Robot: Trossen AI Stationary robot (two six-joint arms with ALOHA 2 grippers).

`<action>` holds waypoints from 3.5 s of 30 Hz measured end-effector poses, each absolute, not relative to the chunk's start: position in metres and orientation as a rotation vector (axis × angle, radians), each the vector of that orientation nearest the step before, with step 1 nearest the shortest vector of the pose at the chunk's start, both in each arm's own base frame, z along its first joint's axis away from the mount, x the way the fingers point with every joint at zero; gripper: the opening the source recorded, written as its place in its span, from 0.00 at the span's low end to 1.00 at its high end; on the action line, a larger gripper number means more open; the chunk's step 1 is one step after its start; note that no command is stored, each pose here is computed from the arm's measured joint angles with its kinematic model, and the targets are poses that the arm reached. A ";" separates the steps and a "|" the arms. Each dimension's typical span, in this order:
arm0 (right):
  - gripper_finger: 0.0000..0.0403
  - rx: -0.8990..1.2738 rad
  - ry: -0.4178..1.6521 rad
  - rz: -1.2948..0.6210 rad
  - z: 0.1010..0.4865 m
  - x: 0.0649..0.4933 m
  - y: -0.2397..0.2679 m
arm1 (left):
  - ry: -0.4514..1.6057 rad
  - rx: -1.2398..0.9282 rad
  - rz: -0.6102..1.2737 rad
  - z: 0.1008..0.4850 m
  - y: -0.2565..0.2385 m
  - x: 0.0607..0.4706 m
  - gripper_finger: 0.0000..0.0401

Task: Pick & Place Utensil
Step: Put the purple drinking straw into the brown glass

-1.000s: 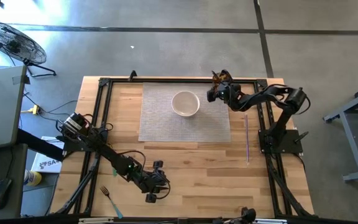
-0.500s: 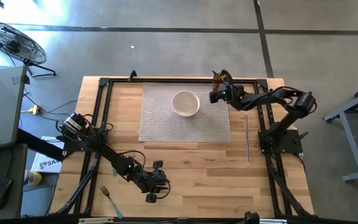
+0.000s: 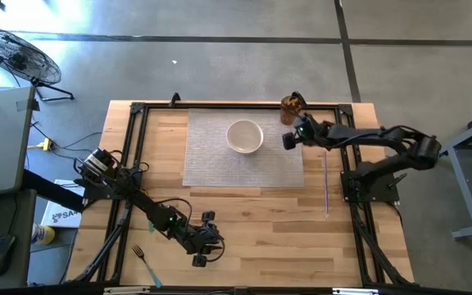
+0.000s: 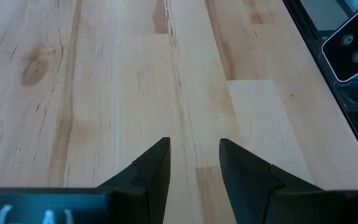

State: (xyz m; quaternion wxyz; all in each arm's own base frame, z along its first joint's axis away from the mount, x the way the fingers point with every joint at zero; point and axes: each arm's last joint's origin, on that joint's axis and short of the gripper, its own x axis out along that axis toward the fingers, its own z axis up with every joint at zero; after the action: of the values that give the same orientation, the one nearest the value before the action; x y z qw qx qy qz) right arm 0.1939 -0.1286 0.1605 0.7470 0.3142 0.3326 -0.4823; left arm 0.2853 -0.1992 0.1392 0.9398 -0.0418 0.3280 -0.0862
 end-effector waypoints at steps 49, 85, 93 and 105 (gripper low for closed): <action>0.22 1.166 1.153 -1.190 0.129 0.112 -0.103 | 0.671 -0.084 -0.179 0.139 -0.199 0.285 0.34; 0.01 1.042 0.942 -1.106 0.188 0.143 -0.112 | 0.672 -0.084 -0.179 0.139 -0.199 0.285 0.34; 0.01 0.728 0.653 -1.104 0.254 0.173 -0.111 | 0.672 -0.084 -0.179 0.139 -0.199 0.285 0.34; 0.01 0.388 0.085 -1.165 0.310 0.203 -0.121 | 0.672 -0.084 -0.179 0.139 -0.199 0.285 0.34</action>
State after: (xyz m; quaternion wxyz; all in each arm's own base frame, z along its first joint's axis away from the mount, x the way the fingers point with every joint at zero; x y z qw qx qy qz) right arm 0.2034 -0.1211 0.3101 0.8164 0.1820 0.0399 -0.5466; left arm 0.2852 -0.1993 0.1391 0.9393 -0.0412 0.3292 -0.0877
